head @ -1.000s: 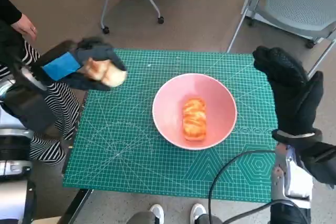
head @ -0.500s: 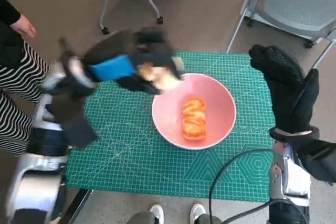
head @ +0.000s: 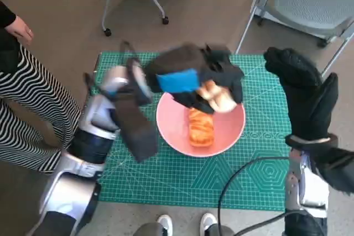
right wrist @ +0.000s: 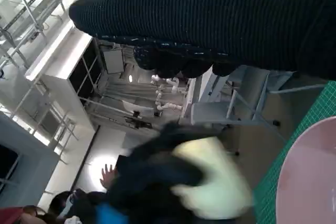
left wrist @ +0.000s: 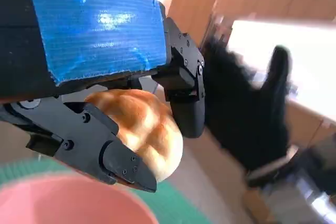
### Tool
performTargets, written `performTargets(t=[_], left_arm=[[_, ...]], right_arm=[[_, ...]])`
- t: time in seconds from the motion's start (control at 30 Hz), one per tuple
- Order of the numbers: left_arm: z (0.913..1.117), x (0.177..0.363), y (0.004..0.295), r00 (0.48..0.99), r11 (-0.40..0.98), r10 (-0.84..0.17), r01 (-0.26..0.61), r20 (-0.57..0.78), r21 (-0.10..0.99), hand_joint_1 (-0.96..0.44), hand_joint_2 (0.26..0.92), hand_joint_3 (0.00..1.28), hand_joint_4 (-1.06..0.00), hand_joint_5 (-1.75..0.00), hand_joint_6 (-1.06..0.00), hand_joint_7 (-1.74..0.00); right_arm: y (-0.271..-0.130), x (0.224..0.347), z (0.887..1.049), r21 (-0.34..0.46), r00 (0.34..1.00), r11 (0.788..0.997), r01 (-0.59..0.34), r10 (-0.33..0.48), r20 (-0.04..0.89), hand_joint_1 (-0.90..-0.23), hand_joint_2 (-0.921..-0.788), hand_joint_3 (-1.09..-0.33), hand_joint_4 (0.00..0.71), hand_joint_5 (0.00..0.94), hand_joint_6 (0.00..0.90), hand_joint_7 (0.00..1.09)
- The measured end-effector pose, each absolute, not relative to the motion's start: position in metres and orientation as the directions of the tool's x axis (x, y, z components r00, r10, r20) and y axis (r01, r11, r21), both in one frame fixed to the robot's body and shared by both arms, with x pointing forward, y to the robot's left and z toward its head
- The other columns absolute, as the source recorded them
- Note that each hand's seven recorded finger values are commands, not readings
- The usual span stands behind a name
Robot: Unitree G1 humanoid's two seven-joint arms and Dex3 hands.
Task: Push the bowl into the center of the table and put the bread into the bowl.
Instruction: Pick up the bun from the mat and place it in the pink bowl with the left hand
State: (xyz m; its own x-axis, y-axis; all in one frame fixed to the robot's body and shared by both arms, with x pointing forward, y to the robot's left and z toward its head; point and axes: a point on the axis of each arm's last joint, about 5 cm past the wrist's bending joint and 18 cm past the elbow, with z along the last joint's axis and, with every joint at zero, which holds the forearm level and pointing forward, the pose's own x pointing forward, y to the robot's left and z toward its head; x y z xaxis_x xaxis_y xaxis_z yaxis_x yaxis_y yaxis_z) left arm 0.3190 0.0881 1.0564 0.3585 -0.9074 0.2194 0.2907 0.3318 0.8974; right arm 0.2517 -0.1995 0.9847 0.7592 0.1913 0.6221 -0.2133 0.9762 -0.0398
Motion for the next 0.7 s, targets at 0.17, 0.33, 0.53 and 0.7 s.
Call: performTargets(t=[0.17, 0.33, 0.53, 0.7], left_arm=[[1.042, 0.324, 0.081, 0.388, 0.297, -0.909, 0.353, 0.15, 0.887, -0.04, 0.882, 0.18, -0.46, -0.96, -0.39, -1.06], [1.038, 0.326, 0.079, 0.432, 0.215, -0.902, 0.423, 0.012, 0.88, -0.23, 0.864, 0.05, -0.24, -0.14, -0.27, -0.28], [1.039, 0.325, 0.079, 0.456, 0.155, -0.887, 0.43, -0.066, 0.89, -0.41, 0.872, 0.02, -0.15, -0.02, -0.22, -0.13], [1.038, 0.323, 0.08, 0.455, 0.167, -0.89, 0.413, -0.043, 0.895, -0.55, 0.9, 0.03, -0.11, 0.0, -0.22, -0.1]], right_arm=[[-0.201, 0.249, 0.984, -0.041, 0.76, 0.977, -0.208, 0.188, 0.622, -0.68, -0.921, -0.698, 0.205, 0.001, 0.121, 0.5], [-0.202, 0.248, 0.984, -0.041, 0.759, 0.978, -0.204, 0.185, 0.624, -0.682, -0.921, -0.698, 0.205, 0.001, 0.119, 0.5], [-0.202, 0.248, 0.985, -0.04, 0.758, 0.98, -0.197, 0.178, 0.627, -0.68, -0.921, -0.698, 0.204, 0.001, 0.119, 0.5], [-0.203, 0.248, 0.985, -0.038, 0.759, 0.981, -0.192, 0.173, 0.628, -0.679, -0.921, -0.699, 0.204, 0.0, 0.12, 0.5]])
